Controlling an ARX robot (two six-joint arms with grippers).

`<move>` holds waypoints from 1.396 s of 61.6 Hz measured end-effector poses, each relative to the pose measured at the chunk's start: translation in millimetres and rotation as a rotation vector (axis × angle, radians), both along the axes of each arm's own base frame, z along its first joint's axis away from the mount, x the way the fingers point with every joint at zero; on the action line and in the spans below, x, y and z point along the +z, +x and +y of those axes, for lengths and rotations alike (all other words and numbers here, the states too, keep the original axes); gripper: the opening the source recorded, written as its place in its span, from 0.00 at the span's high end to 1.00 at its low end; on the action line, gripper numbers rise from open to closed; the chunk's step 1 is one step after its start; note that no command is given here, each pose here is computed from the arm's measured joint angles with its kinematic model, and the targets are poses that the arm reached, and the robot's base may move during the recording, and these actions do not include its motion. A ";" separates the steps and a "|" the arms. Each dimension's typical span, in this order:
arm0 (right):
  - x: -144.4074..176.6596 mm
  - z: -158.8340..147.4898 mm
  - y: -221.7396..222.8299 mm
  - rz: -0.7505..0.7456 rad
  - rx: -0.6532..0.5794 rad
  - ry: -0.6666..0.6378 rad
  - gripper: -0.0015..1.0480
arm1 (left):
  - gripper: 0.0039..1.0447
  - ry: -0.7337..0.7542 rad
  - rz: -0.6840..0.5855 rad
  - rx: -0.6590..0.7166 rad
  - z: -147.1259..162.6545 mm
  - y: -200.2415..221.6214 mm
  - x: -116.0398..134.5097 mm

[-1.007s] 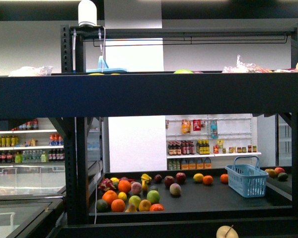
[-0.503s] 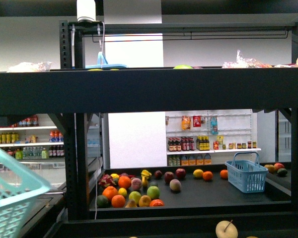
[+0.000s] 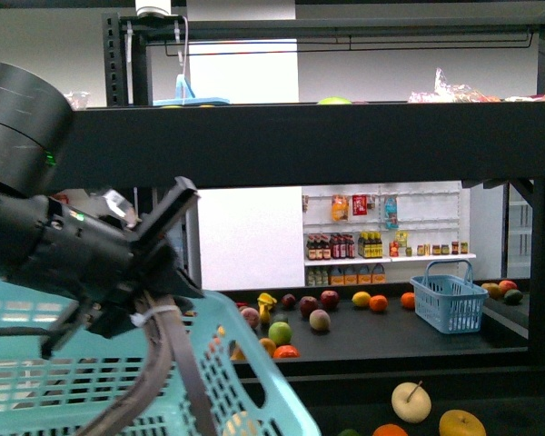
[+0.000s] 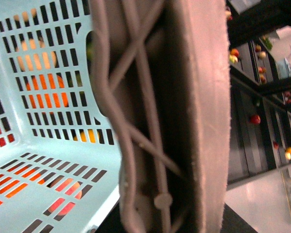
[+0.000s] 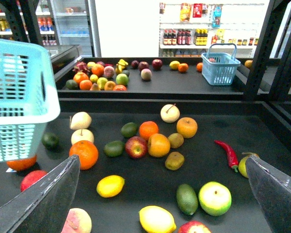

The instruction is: Pick lemon from shelf

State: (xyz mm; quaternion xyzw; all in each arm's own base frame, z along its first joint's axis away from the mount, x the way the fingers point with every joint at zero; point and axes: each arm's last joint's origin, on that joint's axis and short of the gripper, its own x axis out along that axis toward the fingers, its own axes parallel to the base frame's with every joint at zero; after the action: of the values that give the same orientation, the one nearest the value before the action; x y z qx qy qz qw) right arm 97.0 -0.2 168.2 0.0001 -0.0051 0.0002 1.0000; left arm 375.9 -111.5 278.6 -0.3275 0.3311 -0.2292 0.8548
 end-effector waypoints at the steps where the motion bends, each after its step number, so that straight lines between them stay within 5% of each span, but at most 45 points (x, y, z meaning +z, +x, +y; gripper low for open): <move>1: 0.0 0.0 0.0 0.000 0.000 0.000 0.02 | 0.87 0.001 -0.001 -0.011 -2.7 -0.2 -0.7; 33: -0.1 0.0 0.0 0.001 -0.001 0.000 0.02 | 0.87 0.000 -0.041 -0.211 -71.7 8.7 -8.5; 36: -2.3 -1.3 2.7 0.209 -0.126 0.081 0.02 | 0.87 0.001 -0.042 -0.216 -73.2 8.0 -8.4; 40: -2.4 -4.0 12.5 0.383 -0.145 0.158 0.02 | 0.87 -0.001 -0.041 -0.217 -73.5 7.8 -8.3; 55: 9.6 -33.6 91.4 0.596 -0.176 0.283 0.02 | 0.87 0.002 -0.044 -0.218 -74.2 7.6 -8.2; 66: -33.1 -49.9 163.8 0.899 -0.248 0.380 0.02 | 0.87 0.002 -0.045 -0.219 -74.2 7.5 -8.2; 75: -63.5 -46.5 211.0 0.943 -0.249 0.295 0.02 | 0.87 0.003 -0.046 -0.220 -74.3 7.6 -8.3; 86: -89.9 -43.7 250.5 0.923 -0.057 0.084 0.02 | 0.87 0.003 -0.047 -0.219 -74.4 7.6 -8.2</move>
State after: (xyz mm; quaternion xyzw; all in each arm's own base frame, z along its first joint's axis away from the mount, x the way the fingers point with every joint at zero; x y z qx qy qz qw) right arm 347.5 -43.9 78.3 0.0403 0.4407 -0.0277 0.8963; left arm 383.5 -185.9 270.4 -0.2824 0.3454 -0.3284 0.8325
